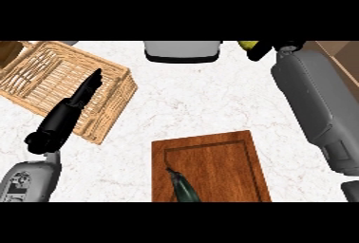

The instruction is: Pick the pear from the cutting board and place it in the cardboard box

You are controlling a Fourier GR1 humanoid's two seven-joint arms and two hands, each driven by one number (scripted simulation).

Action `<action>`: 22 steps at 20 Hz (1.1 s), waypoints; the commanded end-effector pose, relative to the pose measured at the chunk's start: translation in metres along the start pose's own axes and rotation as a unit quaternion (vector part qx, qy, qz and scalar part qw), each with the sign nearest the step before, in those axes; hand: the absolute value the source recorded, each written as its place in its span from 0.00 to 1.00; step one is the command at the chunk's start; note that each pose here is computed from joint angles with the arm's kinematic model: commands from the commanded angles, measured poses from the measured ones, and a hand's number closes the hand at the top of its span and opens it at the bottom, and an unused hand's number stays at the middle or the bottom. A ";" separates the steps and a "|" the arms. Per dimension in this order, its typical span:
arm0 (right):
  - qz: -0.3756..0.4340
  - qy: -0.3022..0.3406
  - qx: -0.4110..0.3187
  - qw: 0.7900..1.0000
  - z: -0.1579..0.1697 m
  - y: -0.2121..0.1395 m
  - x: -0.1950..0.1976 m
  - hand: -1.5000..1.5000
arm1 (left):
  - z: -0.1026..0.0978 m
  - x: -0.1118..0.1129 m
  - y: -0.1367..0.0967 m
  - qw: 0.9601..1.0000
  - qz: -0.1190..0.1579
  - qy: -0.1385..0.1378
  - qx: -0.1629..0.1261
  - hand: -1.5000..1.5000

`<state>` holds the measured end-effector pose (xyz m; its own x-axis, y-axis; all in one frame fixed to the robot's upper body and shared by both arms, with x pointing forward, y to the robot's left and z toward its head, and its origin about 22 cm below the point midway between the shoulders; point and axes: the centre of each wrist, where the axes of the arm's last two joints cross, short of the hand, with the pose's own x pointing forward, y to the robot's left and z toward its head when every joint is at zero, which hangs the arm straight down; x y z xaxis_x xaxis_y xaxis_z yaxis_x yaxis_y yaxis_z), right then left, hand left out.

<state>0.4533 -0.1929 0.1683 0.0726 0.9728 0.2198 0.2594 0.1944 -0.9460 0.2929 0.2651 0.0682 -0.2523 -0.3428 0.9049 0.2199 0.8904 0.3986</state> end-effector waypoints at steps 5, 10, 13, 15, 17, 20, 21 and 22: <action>-0.061 0.164 -0.119 0.977 -0.024 -0.065 -0.035 1.00 | 0.001 -0.001 0.016 1.000 -0.002 0.001 0.000 0.50; -0.066 0.217 -0.146 0.963 -0.019 -0.084 -0.101 1.00 | 0.013 0.000 0.010 1.000 -0.008 0.002 0.008 0.50; -0.057 0.244 -0.140 0.958 -0.019 -0.092 -0.149 1.00 | 0.002 0.003 -0.007 1.000 -0.002 -0.004 0.000 0.50; -0.006 0.239 -0.126 0.963 -0.015 -0.083 -0.158 1.00 | -0.002 -0.008 0.003 1.000 0.002 -0.003 -0.003 0.50; 0.001 0.253 -0.082 0.964 -0.020 -0.097 -0.172 1.00 | 0.000 -0.005 -0.001 1.000 -0.005 -0.013 -0.003 0.50; 0.005 0.280 -0.014 0.960 -0.002 -0.085 -0.213 1.00 | 0.006 -0.002 -0.004 1.000 0.003 0.000 -0.007 0.50; -0.009 0.288 0.025 0.957 -0.004 -0.089 -0.215 1.00 | 0.002 -0.007 -0.004 1.000 -0.002 -0.009 -0.007 0.50; -0.009 0.295 0.047 0.954 -0.001 -0.081 -0.220 1.00 | -0.003 0.003 -0.003 1.000 0.004 -0.010 -0.009 0.50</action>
<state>0.4270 -0.3973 0.2099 0.5550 0.7643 0.3283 0.3122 0.1744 -0.9339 0.2922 0.2630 0.0661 -0.2621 -0.3381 0.9039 0.2287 0.8882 0.3985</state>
